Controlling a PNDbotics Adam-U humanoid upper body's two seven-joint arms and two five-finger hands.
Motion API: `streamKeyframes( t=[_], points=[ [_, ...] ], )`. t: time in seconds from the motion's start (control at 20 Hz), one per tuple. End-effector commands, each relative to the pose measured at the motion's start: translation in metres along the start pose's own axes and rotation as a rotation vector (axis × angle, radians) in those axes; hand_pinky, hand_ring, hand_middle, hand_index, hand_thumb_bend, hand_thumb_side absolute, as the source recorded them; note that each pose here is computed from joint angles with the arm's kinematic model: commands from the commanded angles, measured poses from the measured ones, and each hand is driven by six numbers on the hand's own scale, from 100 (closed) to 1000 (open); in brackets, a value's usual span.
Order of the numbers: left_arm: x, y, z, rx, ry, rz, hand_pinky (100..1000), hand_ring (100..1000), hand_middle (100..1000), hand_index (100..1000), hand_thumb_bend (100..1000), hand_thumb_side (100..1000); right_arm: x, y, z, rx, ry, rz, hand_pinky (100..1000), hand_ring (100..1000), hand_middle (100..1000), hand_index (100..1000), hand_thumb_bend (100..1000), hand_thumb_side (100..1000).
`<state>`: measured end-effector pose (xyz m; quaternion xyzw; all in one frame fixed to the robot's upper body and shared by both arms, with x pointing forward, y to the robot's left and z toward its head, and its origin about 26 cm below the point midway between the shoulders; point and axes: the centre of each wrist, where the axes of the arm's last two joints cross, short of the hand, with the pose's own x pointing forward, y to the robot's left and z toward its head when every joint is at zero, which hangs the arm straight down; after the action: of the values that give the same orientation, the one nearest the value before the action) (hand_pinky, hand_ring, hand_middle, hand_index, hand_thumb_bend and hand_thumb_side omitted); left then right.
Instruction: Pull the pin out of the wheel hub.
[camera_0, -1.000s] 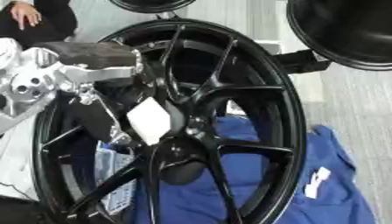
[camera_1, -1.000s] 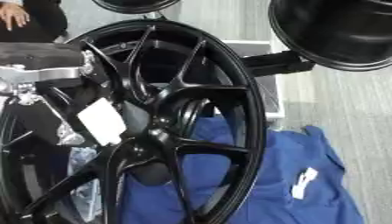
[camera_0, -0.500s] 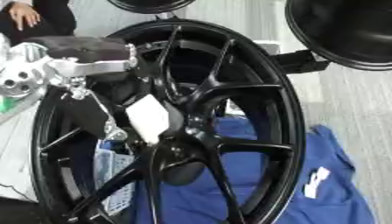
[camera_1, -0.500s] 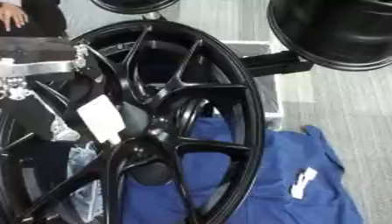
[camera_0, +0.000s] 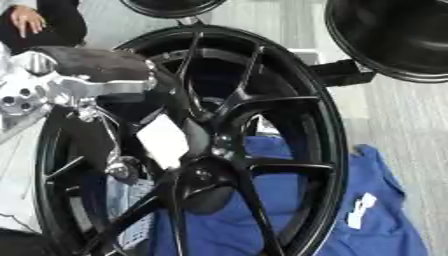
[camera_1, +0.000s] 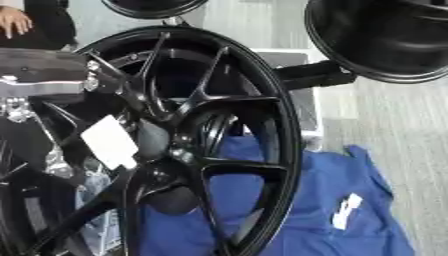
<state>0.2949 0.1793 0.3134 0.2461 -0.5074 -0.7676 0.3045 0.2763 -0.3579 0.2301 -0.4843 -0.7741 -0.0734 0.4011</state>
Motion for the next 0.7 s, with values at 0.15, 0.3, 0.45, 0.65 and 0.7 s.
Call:
streamKeyframes(
  t=[0.15,0.3,0.45,0.65,0.7],
  points=[
    [0.003,0.01,0.006,0.031,-0.015,-0.026,756,723,716,846,747,100,0.006,-0.005,-0.005,-0.024,-0.024,0.001,662,603,529,702,100,598],
    [0.005,0.012,0.005,0.046,-0.038,-0.004,713,660,669,821,721,100,0.006,-0.004,-0.004,-0.025,-0.021,0.0,661,603,529,702,100,599],
    [0.007,0.013,0.004,0.058,-0.048,0.007,695,621,645,800,689,100,0.006,-0.004,-0.004,-0.025,-0.02,-0.001,661,603,529,702,100,598],
    [0.01,0.013,0.001,0.065,-0.052,0.025,666,586,598,768,627,100,0.006,-0.004,-0.004,-0.025,-0.018,-0.003,661,603,529,702,100,598],
    [0.011,0.013,0.001,0.065,-0.053,0.029,661,582,594,762,613,100,0.006,-0.004,-0.004,-0.024,-0.018,-0.003,661,603,528,702,100,598]
  ],
)
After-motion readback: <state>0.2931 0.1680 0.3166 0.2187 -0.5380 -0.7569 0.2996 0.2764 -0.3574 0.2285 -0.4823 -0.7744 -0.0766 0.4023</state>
